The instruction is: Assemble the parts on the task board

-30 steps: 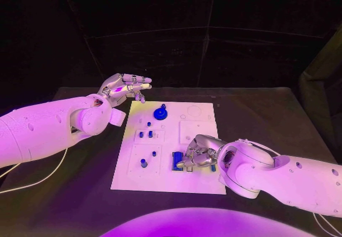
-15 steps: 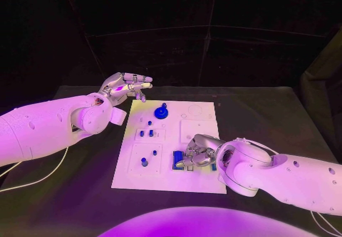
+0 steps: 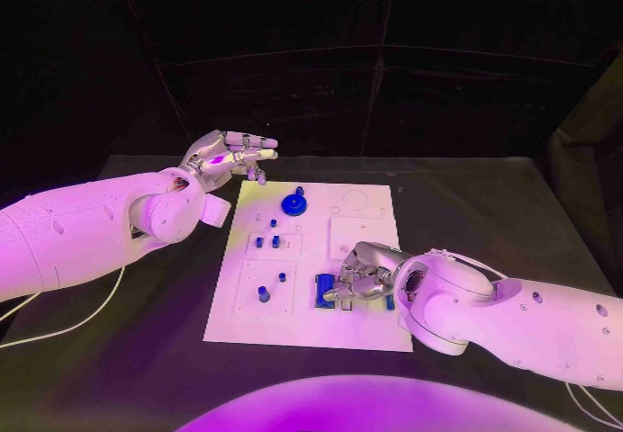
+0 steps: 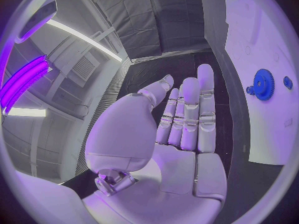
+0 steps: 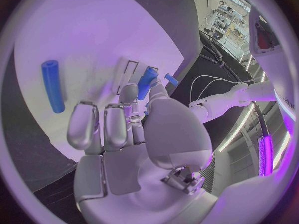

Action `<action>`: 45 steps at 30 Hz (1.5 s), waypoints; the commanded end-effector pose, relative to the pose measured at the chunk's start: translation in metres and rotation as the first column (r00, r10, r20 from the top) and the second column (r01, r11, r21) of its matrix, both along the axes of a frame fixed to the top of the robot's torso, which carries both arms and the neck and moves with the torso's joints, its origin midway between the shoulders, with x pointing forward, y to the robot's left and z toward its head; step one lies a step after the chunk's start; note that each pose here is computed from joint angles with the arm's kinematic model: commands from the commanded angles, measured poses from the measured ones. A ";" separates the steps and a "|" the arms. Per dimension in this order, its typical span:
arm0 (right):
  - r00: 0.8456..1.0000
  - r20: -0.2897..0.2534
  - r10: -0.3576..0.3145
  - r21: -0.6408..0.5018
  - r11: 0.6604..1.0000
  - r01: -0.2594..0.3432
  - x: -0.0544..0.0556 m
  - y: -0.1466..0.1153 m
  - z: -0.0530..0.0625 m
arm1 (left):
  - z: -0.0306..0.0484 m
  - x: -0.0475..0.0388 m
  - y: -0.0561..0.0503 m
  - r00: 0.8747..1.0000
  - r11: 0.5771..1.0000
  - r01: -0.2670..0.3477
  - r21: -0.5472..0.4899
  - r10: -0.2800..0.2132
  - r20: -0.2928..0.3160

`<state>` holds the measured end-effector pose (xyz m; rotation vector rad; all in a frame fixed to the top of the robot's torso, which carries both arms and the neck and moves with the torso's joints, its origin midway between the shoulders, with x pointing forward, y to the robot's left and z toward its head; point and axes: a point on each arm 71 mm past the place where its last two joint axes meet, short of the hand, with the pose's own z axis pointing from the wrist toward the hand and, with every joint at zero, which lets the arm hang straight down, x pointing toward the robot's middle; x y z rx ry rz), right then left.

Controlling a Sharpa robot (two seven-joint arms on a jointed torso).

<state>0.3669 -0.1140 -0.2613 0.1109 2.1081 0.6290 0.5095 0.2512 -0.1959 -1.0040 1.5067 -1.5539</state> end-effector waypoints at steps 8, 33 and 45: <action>1.000 0.007 -0.028 0.103 0.994 0.027 -0.006 -0.019 0.009 | 0.0011 0.0001 0.001 1.000 1.000 0.004 -0.006 -0.004 0.000; 0.994 0.083 -0.071 -0.167 0.982 0.084 -0.004 -0.100 0.007 | -0.0003 0.0003 0.002 1.000 1.000 0.007 -0.006 -0.007 -0.002; 0.998 0.059 -0.023 -0.221 0.975 0.035 0.001 -0.085 -0.002 | -0.0011 -0.0001 0.002 1.000 1.000 0.009 -0.005 -0.009 -0.004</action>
